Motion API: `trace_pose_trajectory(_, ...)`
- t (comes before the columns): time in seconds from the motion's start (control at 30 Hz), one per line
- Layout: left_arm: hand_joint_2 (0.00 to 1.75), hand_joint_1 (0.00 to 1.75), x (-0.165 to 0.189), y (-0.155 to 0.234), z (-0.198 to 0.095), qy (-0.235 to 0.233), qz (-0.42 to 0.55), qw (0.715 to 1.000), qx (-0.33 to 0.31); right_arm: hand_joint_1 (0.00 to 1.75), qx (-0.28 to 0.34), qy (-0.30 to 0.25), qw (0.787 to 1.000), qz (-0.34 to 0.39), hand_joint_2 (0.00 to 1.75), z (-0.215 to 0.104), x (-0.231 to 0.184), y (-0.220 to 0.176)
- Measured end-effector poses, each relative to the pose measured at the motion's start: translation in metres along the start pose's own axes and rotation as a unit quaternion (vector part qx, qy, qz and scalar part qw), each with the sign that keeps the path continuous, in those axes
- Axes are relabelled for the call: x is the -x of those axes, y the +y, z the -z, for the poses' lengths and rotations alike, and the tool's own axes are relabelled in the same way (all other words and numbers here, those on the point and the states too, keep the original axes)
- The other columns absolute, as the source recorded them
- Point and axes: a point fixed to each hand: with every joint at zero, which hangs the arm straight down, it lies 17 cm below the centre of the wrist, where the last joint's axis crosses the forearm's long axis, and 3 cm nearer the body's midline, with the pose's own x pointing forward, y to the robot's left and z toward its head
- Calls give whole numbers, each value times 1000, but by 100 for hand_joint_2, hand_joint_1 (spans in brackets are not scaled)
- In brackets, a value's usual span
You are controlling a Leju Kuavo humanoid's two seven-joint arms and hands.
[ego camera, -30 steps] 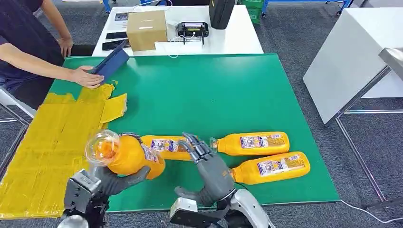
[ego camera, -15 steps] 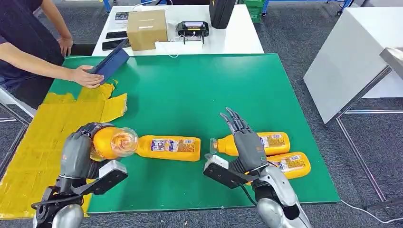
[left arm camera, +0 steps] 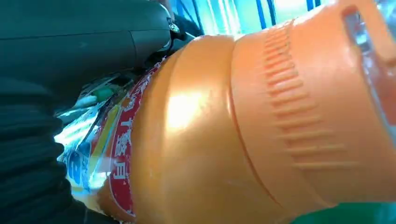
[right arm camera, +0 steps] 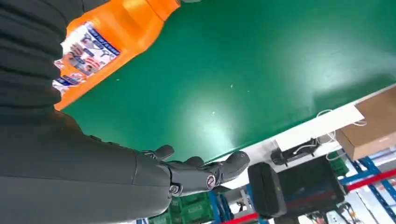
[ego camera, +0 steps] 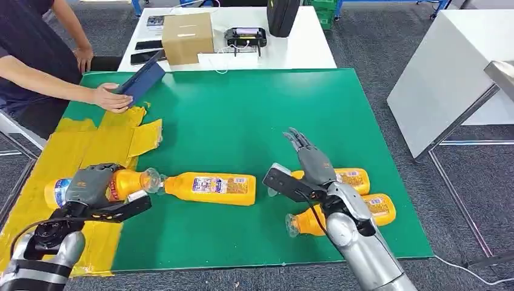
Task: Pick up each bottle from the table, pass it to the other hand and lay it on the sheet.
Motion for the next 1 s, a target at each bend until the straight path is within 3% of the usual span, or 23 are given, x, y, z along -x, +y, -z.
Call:
trace_pose_trajectory(0.07,175,175,3,-11,-1,-6,1,1000,20,0,-3,2,1000,0,175,4,0,1)
trace_pose_trajectory(0.1,0,134,4,-18,-1,-11,0,999,32,0,-6,2,1000,0,175,6,-1,3)
trace_pose_trajectory(0.13,0,0,4,-24,-1,-19,0,999,42,0,-8,2,1000,-1,175,8,-2,4)
trace_pose_trajectory(0.37,0,0,-22,-54,-11,-105,-50,987,108,0,-42,-21,999,11,175,27,-30,22)
trace_pose_trajectory(0.63,0,0,-31,-59,-16,-138,-83,978,131,0,-67,-39,997,9,175,34,-48,37)
trace_pose_trajectory(0.83,0,0,-56,-50,-22,-184,-144,963,137,0,-111,-65,992,0,175,39,-78,70)
trace_pose_trajectory(1.0,0,0,-75,-28,-25,-216,-200,949,111,0,-150,-61,987,-17,175,41,-78,100)
